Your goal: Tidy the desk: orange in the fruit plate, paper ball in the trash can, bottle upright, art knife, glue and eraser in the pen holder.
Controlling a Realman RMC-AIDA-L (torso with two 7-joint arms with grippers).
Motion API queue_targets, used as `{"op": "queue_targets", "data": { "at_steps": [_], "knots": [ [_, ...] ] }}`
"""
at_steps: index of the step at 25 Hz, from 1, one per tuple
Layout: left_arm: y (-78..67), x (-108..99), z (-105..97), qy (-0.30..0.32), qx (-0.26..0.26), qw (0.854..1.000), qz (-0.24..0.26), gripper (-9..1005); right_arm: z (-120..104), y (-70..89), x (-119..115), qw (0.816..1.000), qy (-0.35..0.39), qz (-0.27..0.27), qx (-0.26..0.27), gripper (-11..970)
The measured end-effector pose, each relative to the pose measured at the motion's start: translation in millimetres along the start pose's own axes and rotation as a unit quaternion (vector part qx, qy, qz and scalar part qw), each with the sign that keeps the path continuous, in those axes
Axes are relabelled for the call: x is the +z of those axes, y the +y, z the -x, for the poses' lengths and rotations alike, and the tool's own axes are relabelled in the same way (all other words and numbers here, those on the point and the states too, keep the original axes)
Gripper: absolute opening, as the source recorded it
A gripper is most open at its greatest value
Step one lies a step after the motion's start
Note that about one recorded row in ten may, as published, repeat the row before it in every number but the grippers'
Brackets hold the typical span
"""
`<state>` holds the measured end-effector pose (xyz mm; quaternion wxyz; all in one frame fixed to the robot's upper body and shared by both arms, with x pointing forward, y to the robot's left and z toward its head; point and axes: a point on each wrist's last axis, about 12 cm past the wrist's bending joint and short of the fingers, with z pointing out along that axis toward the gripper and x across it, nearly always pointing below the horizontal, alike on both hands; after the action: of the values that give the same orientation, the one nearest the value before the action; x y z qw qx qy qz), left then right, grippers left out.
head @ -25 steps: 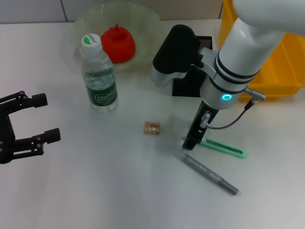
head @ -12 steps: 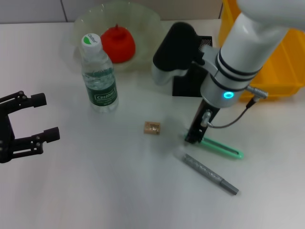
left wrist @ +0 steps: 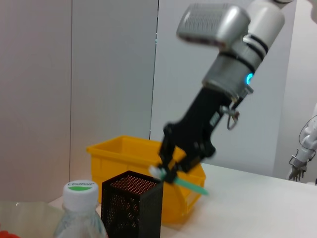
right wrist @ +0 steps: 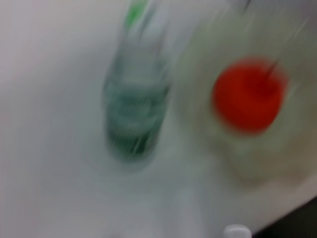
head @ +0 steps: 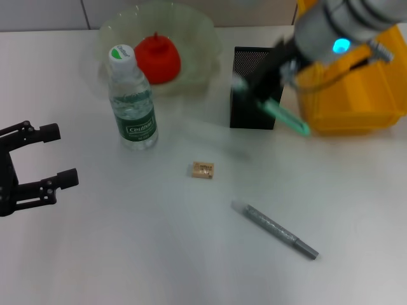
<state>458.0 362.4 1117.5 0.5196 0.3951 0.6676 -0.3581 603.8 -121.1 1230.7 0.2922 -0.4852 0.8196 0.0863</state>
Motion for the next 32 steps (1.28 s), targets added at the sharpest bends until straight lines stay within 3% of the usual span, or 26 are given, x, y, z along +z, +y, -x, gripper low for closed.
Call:
{"op": "queue_targets", "data": {
  "at_steps": [5,13,23,32],
  "knots": [
    [0.5,0.4,0.6,0.000,0.001,1.000,0.000,823,-0.8,-4.9,-13.2,0.994,-0.111,-0.021,-0.002,173],
    [0.7,0.0,0.3,-0.003,0.000,1.000,0.004,823,-16.0,-15.3,-2.2,0.978,-0.203,-0.046,-0.017,182],
    [-0.2,1.0,-1.6,-0.006,-0.010,1.000,0.004,823,-39.3,-25.4,27.7,0.977,-0.205,-0.051,-0.012,199],
    [-0.4,1.0,-2.0,-0.006,-0.012,1.000,0.004,822,-49.1,-33.3,27.4,0.978,-0.201,-0.048,0.013,215]
  ]
}}
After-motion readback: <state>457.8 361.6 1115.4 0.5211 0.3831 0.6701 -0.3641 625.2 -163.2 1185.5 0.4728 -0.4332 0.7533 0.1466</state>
